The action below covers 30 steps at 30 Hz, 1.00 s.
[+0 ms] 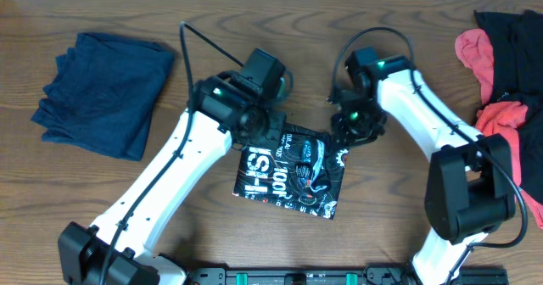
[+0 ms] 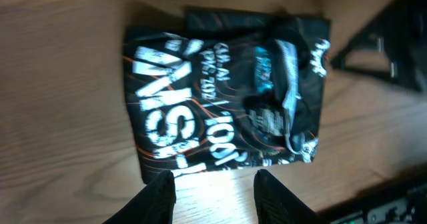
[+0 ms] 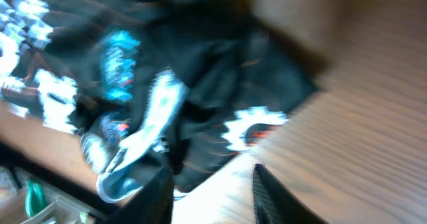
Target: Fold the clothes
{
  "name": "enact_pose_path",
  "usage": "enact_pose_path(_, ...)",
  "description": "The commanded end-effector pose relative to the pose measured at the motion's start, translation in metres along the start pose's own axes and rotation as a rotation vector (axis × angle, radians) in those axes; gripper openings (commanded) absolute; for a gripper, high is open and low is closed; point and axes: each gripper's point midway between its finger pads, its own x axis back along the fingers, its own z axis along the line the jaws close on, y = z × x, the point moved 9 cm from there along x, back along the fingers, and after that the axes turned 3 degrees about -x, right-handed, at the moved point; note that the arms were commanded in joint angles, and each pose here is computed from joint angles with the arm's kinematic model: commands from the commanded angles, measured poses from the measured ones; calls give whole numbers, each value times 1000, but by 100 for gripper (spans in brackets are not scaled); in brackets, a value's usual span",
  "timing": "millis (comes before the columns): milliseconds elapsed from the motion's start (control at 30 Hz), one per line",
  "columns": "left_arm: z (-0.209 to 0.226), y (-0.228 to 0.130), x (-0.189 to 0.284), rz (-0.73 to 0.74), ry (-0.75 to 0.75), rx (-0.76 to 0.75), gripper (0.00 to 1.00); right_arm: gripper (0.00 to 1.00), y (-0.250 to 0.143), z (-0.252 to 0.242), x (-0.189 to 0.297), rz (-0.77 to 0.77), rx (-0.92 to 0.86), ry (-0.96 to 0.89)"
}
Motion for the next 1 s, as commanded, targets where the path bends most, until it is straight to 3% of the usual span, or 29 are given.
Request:
enact_pose_path(0,10,3,-1,0,28,35,41,45,-10,24,-17,49,69,89)
enact_pose_path(67,14,3,0,-2,31,47,41,48,-11,33,-31,45,61,83)
enact_pose_path(233,19,4,1,-1,35,62,42,46,-17,48,-56,35,41,9)
enact_pose_path(467,19,4,1,0,36,62,41,1,-28,45,-66,50,-21,-183)
enact_pose_path(700,19,3,1,6,37,63,42,1,-46,38,-62,157,-110,-230)
enact_pose_path(800,19,3,1,5,37,63,42,8,-52,37,-61,192,-120,-249)
enact_pose_path(900,19,3,1,6,37,63,42,24,-51,36,-61,190,-118,-250)
enact_pose_path(967,19,3,1,6,37,63,42,27,-50,36,-61,179,-116,-258)
